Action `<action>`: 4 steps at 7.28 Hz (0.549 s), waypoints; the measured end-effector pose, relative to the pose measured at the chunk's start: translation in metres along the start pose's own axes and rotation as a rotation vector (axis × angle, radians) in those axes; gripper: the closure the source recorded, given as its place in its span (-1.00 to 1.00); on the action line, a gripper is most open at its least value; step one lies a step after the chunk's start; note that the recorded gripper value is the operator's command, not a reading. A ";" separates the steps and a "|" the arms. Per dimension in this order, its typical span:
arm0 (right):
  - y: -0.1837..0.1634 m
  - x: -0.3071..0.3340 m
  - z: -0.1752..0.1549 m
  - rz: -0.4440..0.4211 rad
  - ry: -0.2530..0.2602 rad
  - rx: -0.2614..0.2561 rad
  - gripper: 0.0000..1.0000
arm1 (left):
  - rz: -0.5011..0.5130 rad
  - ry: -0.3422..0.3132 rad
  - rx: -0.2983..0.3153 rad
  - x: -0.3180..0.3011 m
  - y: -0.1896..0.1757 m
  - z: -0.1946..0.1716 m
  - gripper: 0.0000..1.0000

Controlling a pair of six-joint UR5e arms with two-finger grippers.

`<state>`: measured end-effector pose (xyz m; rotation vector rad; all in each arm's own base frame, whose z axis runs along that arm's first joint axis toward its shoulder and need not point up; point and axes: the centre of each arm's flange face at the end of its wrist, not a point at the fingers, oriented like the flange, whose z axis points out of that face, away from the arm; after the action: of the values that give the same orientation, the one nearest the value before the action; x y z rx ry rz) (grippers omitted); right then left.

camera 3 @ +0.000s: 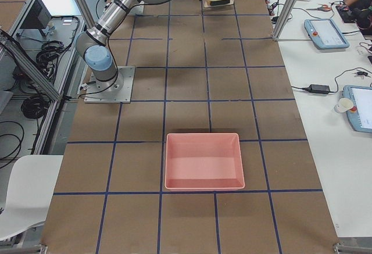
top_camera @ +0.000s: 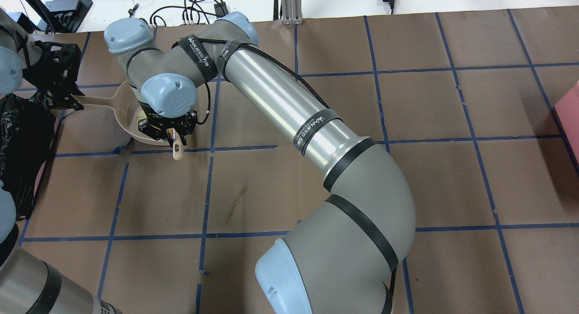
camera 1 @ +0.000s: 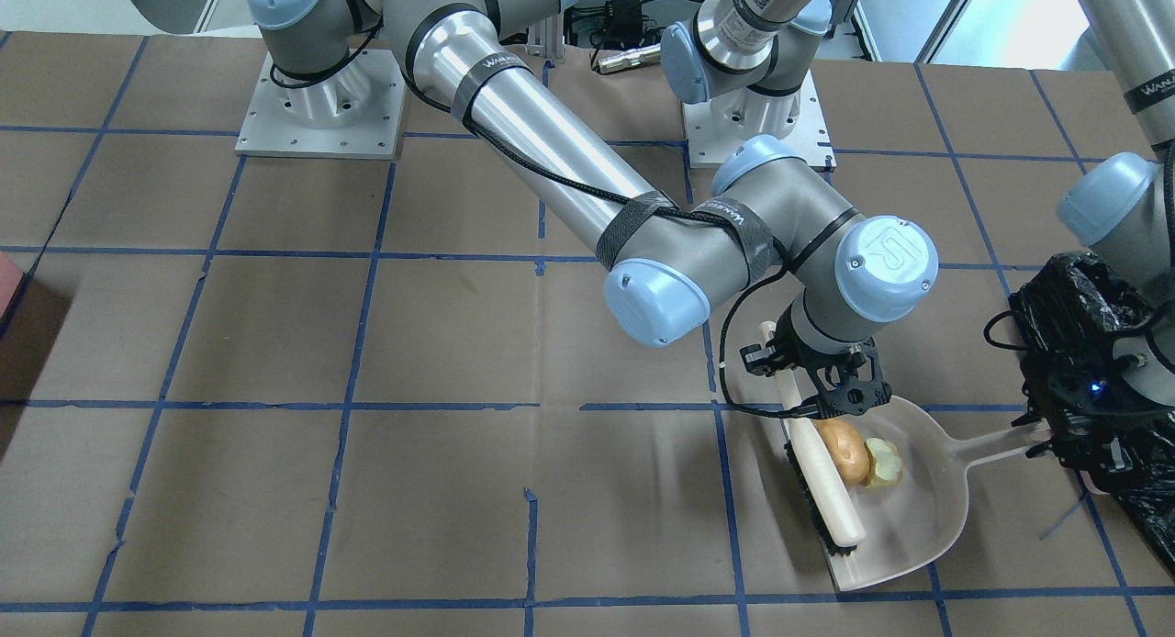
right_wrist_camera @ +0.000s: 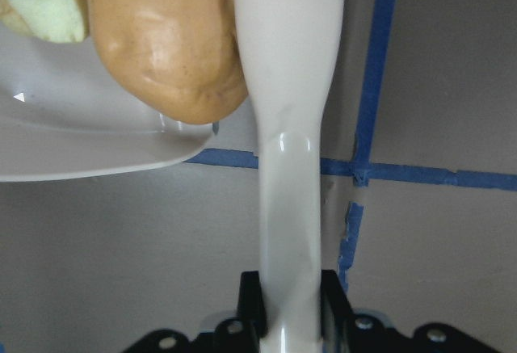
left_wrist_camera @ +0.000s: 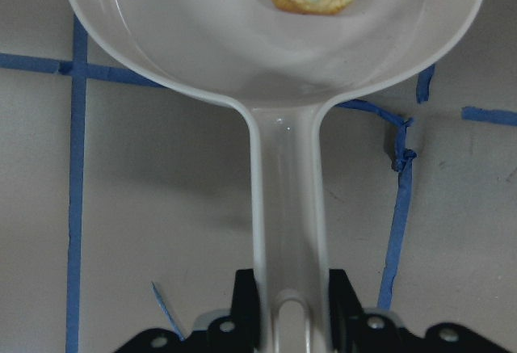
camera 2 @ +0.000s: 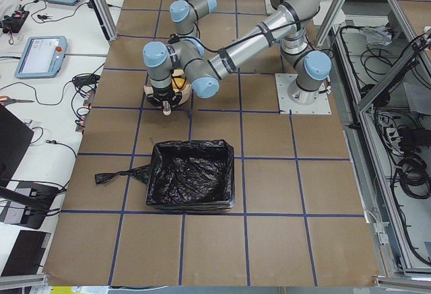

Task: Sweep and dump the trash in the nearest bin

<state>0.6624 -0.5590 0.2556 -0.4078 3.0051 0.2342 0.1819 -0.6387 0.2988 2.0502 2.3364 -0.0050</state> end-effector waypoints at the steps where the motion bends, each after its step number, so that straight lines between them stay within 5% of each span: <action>1: -0.001 -0.001 0.003 -0.051 -0.008 -0.001 0.96 | -0.004 -0.003 0.000 0.000 -0.002 -0.001 0.98; 4: 0.002 -0.006 -0.002 -0.171 -0.041 0.004 0.95 | -0.005 0.003 0.036 0.003 -0.008 0.006 0.98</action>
<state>0.6677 -0.5561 0.2581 -0.6473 2.9092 0.2197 0.1733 -0.6365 0.2927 2.0620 2.3603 -0.0452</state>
